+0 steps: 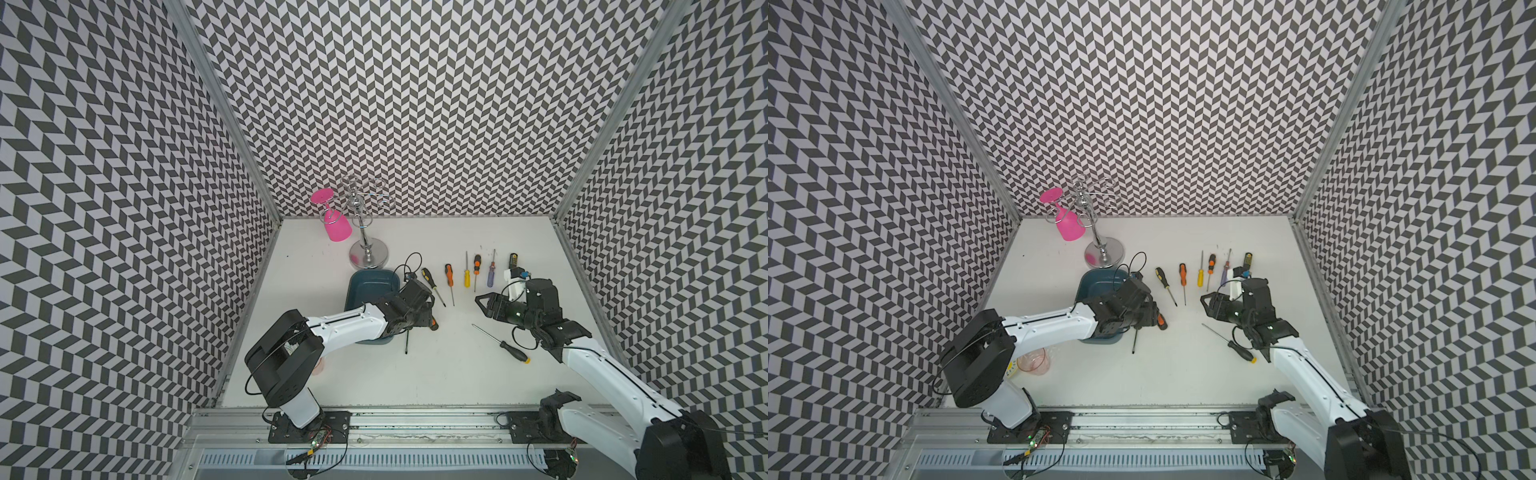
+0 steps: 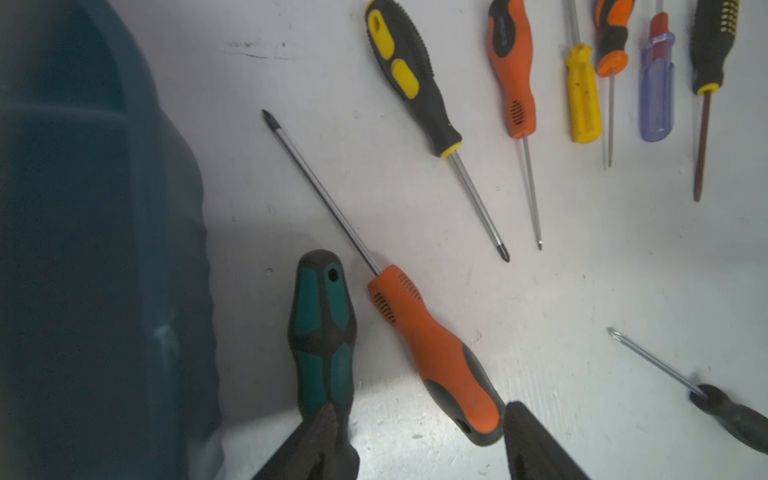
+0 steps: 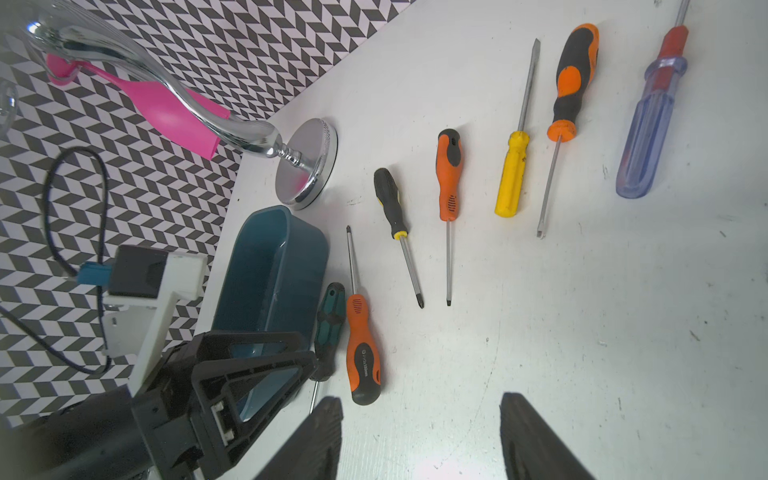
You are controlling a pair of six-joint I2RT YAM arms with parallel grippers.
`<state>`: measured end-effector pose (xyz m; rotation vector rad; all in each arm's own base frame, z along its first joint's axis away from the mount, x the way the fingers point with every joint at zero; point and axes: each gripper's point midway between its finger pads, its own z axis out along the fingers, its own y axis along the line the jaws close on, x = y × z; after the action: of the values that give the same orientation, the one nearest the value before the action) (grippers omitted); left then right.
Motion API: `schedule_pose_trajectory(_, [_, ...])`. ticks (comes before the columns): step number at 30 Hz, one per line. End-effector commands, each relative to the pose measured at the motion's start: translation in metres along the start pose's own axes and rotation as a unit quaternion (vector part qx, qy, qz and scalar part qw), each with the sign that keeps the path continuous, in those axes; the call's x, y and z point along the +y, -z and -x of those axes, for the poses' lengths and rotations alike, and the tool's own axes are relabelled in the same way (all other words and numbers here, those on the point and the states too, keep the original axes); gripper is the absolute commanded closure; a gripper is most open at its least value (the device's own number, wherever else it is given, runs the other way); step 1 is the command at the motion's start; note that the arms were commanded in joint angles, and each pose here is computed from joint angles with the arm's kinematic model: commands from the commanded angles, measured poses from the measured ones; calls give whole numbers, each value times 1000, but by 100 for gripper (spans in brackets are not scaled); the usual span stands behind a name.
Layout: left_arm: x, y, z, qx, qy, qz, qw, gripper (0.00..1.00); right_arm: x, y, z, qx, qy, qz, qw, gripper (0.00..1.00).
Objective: Put the screwdriver on the desktop into the storage box
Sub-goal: Pick up the screwdriver from the center of the board.
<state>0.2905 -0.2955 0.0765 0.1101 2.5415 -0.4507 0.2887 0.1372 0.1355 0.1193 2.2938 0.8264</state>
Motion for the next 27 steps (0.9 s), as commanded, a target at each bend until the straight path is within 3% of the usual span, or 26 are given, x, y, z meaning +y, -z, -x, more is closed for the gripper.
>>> schedule_pose_trajectory(1, [5,0,2,-9,6,35,999,34,3,3,2,-11,11,4,1000,36])
schedule_pose_trajectory(13, [20,-18,-12,4,11,74,997,38,-1,2,-6,-5,3,6,1000,37])
schedule_pose_trajectory(27, [17,-33,-29,26,-1,74,997,46,-3,0,-8,-3,-4,5,1000,37])
